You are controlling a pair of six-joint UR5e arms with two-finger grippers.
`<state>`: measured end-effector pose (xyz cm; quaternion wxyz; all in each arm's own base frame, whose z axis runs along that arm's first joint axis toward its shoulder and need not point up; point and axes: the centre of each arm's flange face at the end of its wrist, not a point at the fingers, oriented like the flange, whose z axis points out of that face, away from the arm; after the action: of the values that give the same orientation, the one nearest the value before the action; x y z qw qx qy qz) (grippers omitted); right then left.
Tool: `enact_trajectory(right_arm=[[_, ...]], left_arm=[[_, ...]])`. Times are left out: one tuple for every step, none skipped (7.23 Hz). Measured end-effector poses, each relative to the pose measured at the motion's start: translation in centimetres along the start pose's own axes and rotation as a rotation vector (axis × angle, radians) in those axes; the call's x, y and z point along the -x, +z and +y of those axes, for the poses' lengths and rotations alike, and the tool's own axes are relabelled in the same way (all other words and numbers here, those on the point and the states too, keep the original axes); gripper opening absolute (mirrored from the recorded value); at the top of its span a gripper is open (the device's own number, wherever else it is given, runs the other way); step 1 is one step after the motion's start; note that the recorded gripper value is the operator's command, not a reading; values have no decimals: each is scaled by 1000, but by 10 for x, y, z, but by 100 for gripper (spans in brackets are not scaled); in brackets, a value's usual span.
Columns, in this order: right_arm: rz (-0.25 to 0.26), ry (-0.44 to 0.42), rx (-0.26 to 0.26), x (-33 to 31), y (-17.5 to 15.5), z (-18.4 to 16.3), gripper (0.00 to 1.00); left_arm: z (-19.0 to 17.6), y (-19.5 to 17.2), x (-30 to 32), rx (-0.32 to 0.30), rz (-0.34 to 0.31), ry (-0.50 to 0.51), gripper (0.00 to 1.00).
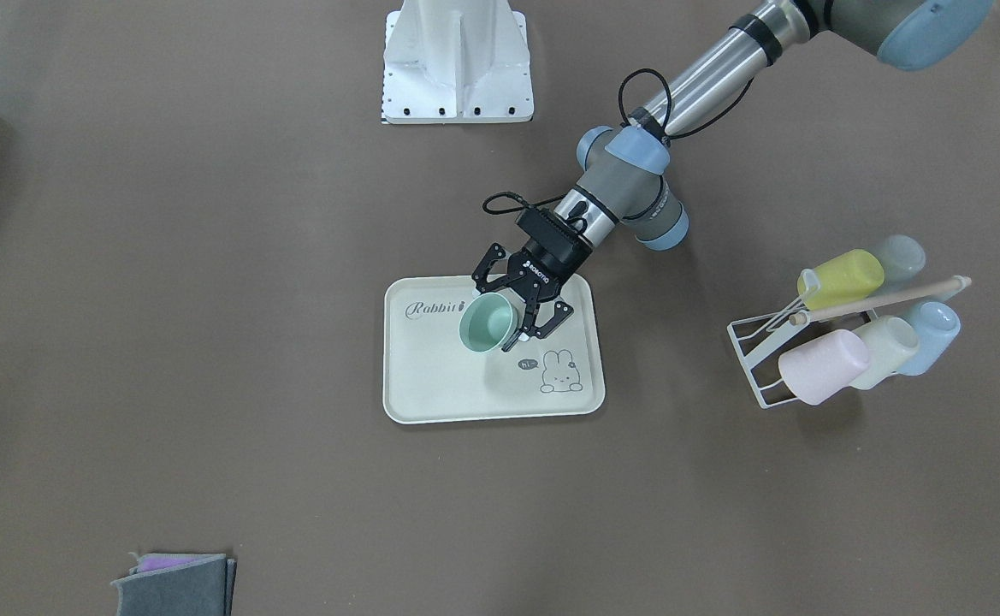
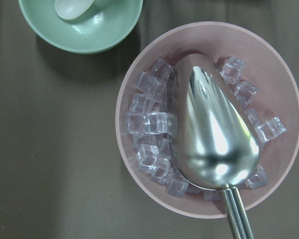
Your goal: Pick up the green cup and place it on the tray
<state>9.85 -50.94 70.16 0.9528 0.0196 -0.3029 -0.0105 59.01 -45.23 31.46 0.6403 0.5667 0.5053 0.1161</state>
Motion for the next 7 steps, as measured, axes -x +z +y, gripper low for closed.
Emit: enact_trajectory(right_arm=[[0, 0, 0, 0, 0, 0, 100], [0, -1, 1, 0, 0, 0, 100], [0, -1, 1, 1, 0, 0, 100], [0, -2, 1, 1, 1, 0, 100], [0, -2, 1, 1, 1, 0, 100], [0, -2, 2, 1, 1, 0, 100], [0, -3, 2, 1, 1, 0, 100]], left_arm=[[0, 0, -1, -1, 3, -1, 87], [-1, -1, -2, -2, 5, -2, 87], [-1, -1, -3, -3, 6, -2, 98], [-1, -1, -3, -4, 7, -2, 98], [-3, -2, -4, -11, 11, -4, 98], [-7, -3, -6, -30, 21, -11, 98], [-17, -6, -9, -58, 35, -22, 98]])
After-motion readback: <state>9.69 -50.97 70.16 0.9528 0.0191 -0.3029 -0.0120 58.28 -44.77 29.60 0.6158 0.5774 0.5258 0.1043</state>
